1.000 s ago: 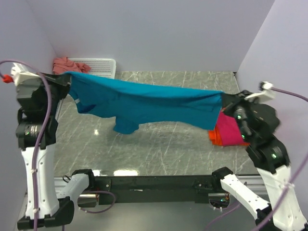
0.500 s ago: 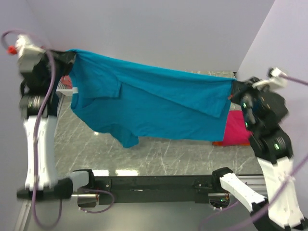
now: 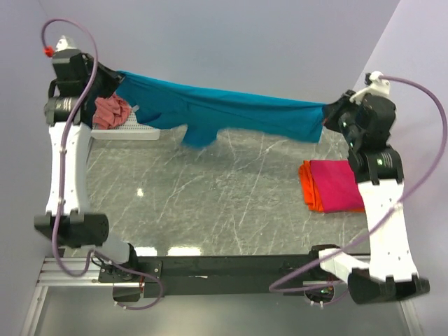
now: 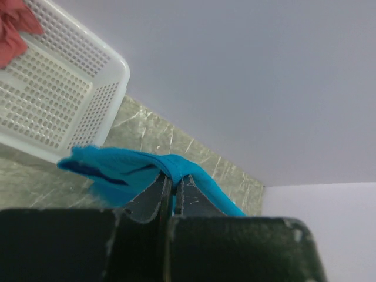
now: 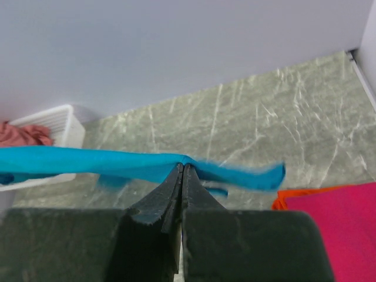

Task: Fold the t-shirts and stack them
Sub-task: Flatten the tshirt out

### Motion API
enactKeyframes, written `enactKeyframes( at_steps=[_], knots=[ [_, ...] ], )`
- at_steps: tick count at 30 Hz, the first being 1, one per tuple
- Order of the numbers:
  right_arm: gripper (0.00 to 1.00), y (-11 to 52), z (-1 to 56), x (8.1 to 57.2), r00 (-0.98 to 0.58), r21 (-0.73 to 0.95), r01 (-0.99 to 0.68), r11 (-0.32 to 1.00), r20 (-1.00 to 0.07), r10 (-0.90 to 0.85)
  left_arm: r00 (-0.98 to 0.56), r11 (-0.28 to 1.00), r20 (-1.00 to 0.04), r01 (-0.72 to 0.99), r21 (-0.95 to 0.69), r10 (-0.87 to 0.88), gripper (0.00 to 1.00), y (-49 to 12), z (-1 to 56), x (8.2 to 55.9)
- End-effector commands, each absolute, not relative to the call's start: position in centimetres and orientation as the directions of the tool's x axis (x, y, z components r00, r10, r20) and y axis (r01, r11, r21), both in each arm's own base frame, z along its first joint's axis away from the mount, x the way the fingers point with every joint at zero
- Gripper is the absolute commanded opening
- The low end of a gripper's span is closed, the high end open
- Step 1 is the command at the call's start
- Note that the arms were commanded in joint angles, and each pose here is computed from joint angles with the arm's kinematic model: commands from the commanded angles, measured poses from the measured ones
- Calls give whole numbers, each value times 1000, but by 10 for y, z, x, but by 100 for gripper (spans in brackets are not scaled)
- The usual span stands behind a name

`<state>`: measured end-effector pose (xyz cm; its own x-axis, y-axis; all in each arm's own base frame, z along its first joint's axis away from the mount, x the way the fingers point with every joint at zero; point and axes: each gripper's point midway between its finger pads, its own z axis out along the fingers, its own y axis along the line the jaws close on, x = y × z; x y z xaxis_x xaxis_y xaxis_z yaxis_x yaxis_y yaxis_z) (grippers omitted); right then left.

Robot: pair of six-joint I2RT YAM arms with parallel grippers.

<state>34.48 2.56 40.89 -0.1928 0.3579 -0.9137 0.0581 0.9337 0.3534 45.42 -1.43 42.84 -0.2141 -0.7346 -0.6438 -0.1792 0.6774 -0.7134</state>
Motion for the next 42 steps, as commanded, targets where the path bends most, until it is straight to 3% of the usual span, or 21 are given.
enactKeyframes(
  at_steps=[1, 3, 9, 13, 16, 26, 29, 31, 32, 34, 35, 36, 42],
  knots=[
    [0, 24, 438, 310, -90, 365, 4, 931, -927, 364, -110, 710, -705, -198, -675, -701, 1, 1, 458, 404],
    [0, 25, 407, 306, -148, 367, 19, 930, -919, 366, -122, 712, -705, -221, -667, -699, 1, 2, 447, 389],
    [0, 41, 308, 285, -373, 418, 44, 908, -836, 402, -293, 675, -623, -477, -563, -726, 1, 10, 321, 347],
    [0, 24, 277, 278, -436, 353, 148, 924, -815, 381, -325, 685, -635, -554, -474, -701, 1, 23, 295, 331],
    [0, 22, 259, 295, -484, 341, 169, 925, -789, 379, -360, 693, -612, -534, -483, -704, 1, 16, 282, 350],
    [2, 20, 210, 401, -591, 385, 162, 909, -700, 401, -553, 685, -405, -574, -448, -728, 2, -5, 166, 464],
    [11, 19, 196, 431, -610, 374, 161, 914, -690, 390, -573, 700, -404, -548, -459, -713, 25, -9, 150, 497],
    [28, 9, 177, 442, -647, 329, 221, 918, -656, 390, -595, 708, -387, -551, -442, -705, 43, -11, 146, 503],
    [37, 6, 181, 447, -645, 320, 229, 919, -657, 390, -583, 709, -405, -561, -427, -705, 61, -8, 148, 503],
    [59, 7, 178, 443, -654, 318, 239, 917, -645, 394, -581, 709, -406, -561, -427, -705, 80, -13, 150, 485],
    [78, 9, 167, 435, -668, 317, 244, 917, -630, 396, -567, 702, -414, -557, -445, -712, 96, -15, 152, 481],
    [82, 9, 176, 432, -643, 329, 234, 915, -654, 400, -582, 682, -357, -591, -431, -730, 98, -20, 125, 457],
    [83, 11, 153, 389, -650, 334, 271, 903, -628, 428, -598, 658, -285, -617, -432, -749, 94, -34, 98, 384]
  ],
)
